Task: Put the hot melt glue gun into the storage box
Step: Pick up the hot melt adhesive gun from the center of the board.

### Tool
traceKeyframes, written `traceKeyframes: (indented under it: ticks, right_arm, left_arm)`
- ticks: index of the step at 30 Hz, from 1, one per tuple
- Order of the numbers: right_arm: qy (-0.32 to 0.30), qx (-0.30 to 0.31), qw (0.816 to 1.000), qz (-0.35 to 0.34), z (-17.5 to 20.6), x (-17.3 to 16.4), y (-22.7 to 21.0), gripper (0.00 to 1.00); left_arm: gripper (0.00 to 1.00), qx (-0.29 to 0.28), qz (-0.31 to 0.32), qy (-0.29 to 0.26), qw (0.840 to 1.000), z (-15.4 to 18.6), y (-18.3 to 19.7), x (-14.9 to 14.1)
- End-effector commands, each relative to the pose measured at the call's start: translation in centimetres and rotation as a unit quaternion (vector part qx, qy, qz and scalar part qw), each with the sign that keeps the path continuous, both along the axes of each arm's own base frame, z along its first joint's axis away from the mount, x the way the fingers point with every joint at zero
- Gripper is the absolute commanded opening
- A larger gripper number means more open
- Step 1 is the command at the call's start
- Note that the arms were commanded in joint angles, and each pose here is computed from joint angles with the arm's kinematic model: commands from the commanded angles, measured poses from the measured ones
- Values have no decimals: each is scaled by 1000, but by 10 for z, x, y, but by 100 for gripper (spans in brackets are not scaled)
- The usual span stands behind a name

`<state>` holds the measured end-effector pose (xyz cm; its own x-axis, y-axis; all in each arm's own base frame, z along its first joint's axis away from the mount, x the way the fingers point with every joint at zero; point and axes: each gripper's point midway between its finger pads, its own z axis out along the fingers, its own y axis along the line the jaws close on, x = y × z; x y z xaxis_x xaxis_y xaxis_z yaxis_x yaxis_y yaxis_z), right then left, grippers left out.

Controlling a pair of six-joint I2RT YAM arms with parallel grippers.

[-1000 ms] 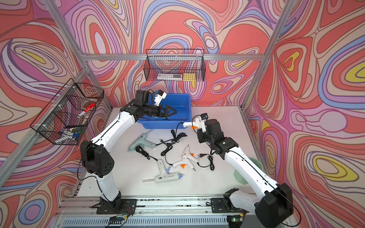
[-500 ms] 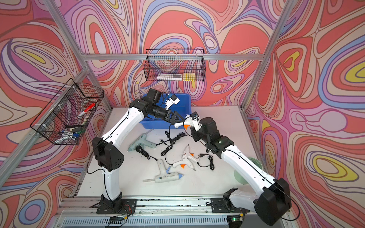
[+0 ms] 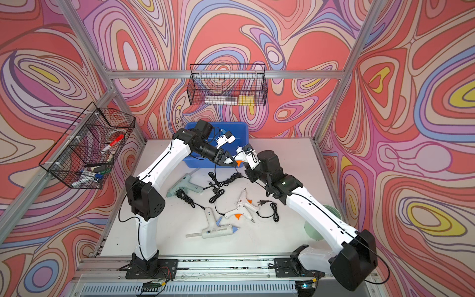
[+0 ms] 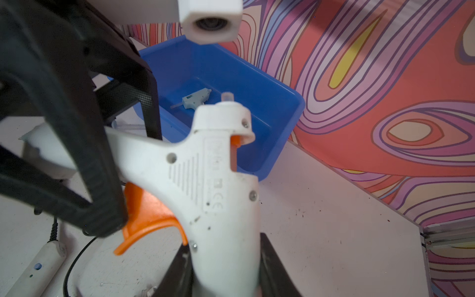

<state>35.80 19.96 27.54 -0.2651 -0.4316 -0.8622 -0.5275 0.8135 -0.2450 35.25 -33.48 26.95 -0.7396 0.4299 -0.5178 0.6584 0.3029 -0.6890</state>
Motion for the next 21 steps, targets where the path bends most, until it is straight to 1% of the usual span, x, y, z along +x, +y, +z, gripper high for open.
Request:
traceKeyframes:
  ticks: [1,2,4,5,6,9,10,13,14,15,16,20,21]
  right_arm:
    - [-30,12,999,0,21,5,5,0]
    - [-29,11,1000,0,19,6,5,0]
    - [-28,10,1000,0,19,5,6,0]
    - [-29,9,1000,-1,19,5,5,0]
    - [-28,8,1000,-2,17,6,5,0]
    - [-30,7,999,-7,17,6,3,0]
    - [-30,8,999,-8,17,6,3,0]
    - [-29,11,999,-9,18,6,3,1]
    - [-30,12,999,-10,18,6,3,9]
    - [-33,15,999,-11,19,5,2,24]
    - [-38,19,999,-17,21,6,0,42]
    - [-55,34,998,-25,29,-1,-6,69]
    - [-60,38,997,-29,31,-3,-9,81]
  left_arm:
    - [47,-6,-13,5,1000,5,-1,-7]
    - [45,-6,-14,4,1000,5,-1,-7]
    - [45,-8,-15,3,1000,7,-1,-8]
    - [41,-7,-14,3,1000,8,0,-8]
    - [34,-6,-15,1,1000,8,0,-9]
    - [8,-2,-12,-6,1000,10,2,-9]
    - [1,-2,-12,-6,1000,10,2,-9]
    - [0,-5,-10,-7,1000,14,1,-9]
    - [0,-6,-7,-6,1000,15,2,-9]
    - [0,-7,-4,-8,1000,17,1,-7]
    - [0,-7,2,-11,1000,19,2,-6]
    - [0,-18,37,-32,999,38,7,8]
    - [0,-26,48,-38,998,47,9,13]
